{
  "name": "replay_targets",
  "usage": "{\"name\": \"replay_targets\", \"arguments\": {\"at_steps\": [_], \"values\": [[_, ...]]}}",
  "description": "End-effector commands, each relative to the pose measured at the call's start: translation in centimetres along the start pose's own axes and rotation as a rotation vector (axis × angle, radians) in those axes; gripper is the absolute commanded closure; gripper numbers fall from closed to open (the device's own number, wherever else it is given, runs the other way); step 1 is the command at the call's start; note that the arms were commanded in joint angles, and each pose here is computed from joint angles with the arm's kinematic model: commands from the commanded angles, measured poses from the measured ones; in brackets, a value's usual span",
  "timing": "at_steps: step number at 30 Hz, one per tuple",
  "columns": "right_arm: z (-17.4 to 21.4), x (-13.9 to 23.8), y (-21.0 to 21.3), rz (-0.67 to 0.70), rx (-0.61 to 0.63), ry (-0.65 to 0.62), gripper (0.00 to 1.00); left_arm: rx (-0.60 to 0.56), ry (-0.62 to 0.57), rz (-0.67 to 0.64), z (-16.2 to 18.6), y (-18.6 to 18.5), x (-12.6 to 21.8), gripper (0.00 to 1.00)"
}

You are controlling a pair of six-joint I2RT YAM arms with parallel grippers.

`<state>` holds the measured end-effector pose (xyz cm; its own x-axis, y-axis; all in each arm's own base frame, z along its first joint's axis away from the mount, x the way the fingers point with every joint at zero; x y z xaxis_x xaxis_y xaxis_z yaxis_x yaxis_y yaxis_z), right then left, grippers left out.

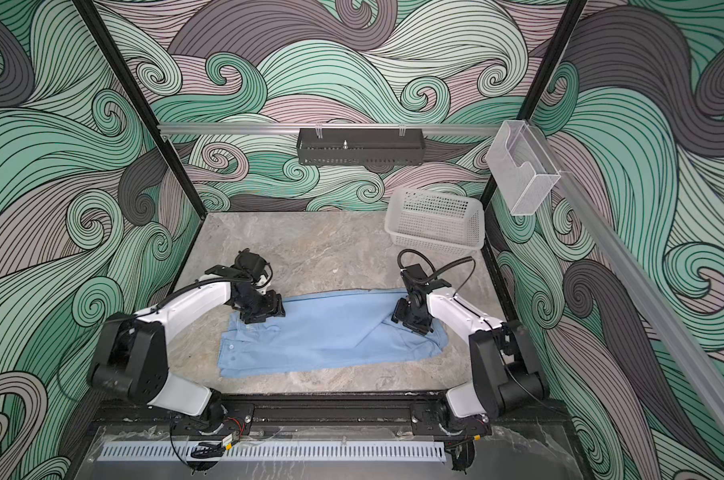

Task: Fold and stack the long sleeve shirts
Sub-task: 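Grasp both shirt ends and rotate the folded strip to lie lengthwise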

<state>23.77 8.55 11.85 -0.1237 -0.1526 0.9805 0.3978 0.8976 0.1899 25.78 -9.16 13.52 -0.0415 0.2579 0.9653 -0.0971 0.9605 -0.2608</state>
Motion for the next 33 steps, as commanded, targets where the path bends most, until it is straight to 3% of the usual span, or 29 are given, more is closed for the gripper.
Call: {"name": "replay_targets", "arguments": {"at_steps": [1,8,19,25,33], "values": [[-0.5,-1.3,0.5,0.005,-0.004,-0.001,0.41,0.058,0.037,-0.007,-0.5,0.8,-1.1,0.34],[-2.5,-4.8,4.1,0.049,0.115,0.039,0.47,0.307,0.096,-0.018,2.2,5.7,-2.6,0.33],[-7.8,-5.3,15.7,-0.087,0.399,-0.088,0.51,0.531,0.115,0.167,6.6,6.4,-4.9,0.34],[-10.7,-3.9,19.3,-0.105,0.523,-0.132,0.47,0.525,0.027,0.222,6.3,5.4,-1.5,0.33],[-10.3,5.8,17.9,-0.037,0.520,-0.293,0.28,0.374,-0.214,0.266,3.1,2.8,7.4,0.21]]}}
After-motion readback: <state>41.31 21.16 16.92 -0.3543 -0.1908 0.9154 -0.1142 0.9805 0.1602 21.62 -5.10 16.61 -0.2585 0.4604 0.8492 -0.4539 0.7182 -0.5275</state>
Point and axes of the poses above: each gripper's point midway between its finger pads, its own x axis back along the fingers, its own y axis along the line the jaws close on, z = x × y, the point moved 9 cm from there along x, back along the fingers, and after that the axes turned 4 degrees about -x, right-handed, at the moved point
